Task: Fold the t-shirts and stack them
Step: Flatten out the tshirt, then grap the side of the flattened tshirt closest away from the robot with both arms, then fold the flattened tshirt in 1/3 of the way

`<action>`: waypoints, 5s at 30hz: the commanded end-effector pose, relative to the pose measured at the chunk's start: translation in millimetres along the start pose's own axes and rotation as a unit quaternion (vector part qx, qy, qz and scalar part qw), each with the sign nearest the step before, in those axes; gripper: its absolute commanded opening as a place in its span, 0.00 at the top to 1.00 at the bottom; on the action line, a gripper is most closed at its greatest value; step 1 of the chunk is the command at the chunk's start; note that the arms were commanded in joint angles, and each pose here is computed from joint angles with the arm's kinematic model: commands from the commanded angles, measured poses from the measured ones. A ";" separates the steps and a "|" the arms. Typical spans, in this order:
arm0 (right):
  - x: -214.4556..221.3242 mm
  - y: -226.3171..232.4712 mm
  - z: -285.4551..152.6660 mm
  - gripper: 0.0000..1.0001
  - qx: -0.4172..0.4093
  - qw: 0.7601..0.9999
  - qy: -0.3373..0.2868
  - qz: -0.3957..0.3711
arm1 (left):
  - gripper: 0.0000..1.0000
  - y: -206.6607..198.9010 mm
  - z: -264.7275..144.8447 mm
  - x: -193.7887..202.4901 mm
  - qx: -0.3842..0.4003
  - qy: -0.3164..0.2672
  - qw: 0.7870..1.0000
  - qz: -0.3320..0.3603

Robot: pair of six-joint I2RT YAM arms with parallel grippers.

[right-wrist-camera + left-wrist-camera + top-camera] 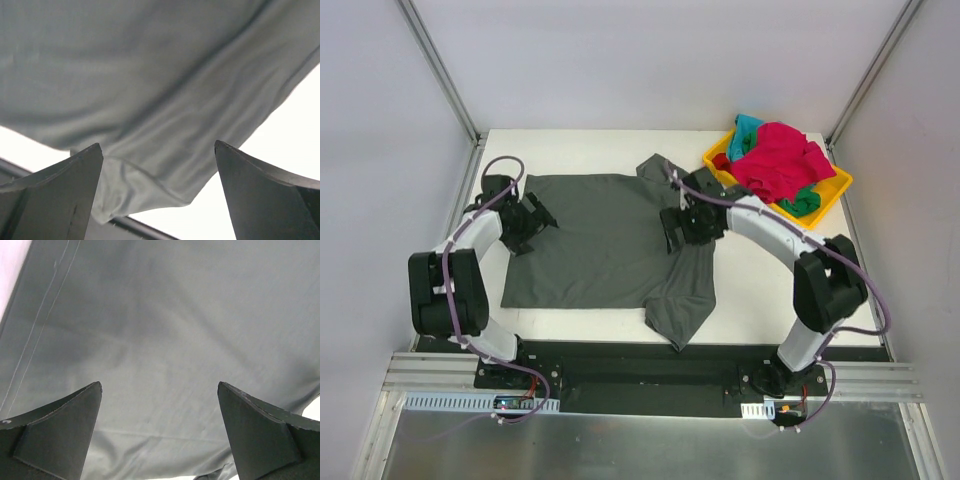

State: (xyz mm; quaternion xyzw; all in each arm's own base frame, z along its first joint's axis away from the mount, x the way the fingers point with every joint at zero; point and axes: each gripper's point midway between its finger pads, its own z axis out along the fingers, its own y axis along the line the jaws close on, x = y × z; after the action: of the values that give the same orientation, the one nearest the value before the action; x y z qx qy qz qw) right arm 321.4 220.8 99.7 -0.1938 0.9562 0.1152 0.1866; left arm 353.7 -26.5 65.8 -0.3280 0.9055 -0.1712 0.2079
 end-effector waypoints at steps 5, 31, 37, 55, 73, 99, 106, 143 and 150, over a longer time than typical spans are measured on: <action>67.8 27.8 34.4 0.04 -0.060 0.995 0.028 0.076 | 0.01 45.0 7.3 28.2 -0.054 0.001 0.998 -0.010; -9.7 -39.6 -12.5 0.04 -0.001 0.998 -0.048 0.036 | 0.01 9.9 -28.5 -15.0 -0.019 -0.074 0.997 -0.012; 2.0 -31.2 -73.9 0.04 -0.017 0.978 -0.200 0.056 | 0.01 70.6 -72.0 16.3 -0.098 -0.160 0.979 -0.085; 75.2 -21.1 -48.8 0.04 -0.068 0.982 -0.157 0.085 | 0.55 130.0 -26.9 43.6 -0.187 -0.089 0.963 -0.171; 118.2 37.1 -16.0 0.11 -0.009 0.978 -0.054 -0.201 | 1.00 125.1 -24.7 41.4 -0.169 -0.093 0.968 -0.161; 226.7 42.8 -3.7 0.99 0.026 0.986 0.118 -0.117 | 1.00 130.2 -49.1 44.3 -0.161 -0.136 0.958 -0.192; 257.8 77.8 -26.1 0.99 -0.054 0.980 0.117 -0.150 | 1.00 127.1 -67.5 60.4 -0.120 -0.164 0.955 -0.215; 28.9 -1.2 -60.3 0.99 0.072 0.973 0.001 -0.219 | 1.00 50.1 -49.1 -28.8 -0.086 -0.125 0.969 -0.195; -12.4 -40.1 -19.9 0.97 0.115 0.948 0.038 -0.293 | 0.87 48.5 -24.5 -56.4 -0.118 -0.119 0.969 -0.183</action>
State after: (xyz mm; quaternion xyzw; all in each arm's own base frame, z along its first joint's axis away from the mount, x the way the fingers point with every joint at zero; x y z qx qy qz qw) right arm 301.2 186.2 116.0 -0.3923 0.9004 -0.0243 0.1866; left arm 330.5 39.3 71.6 -0.5411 0.8085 -0.0756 0.2186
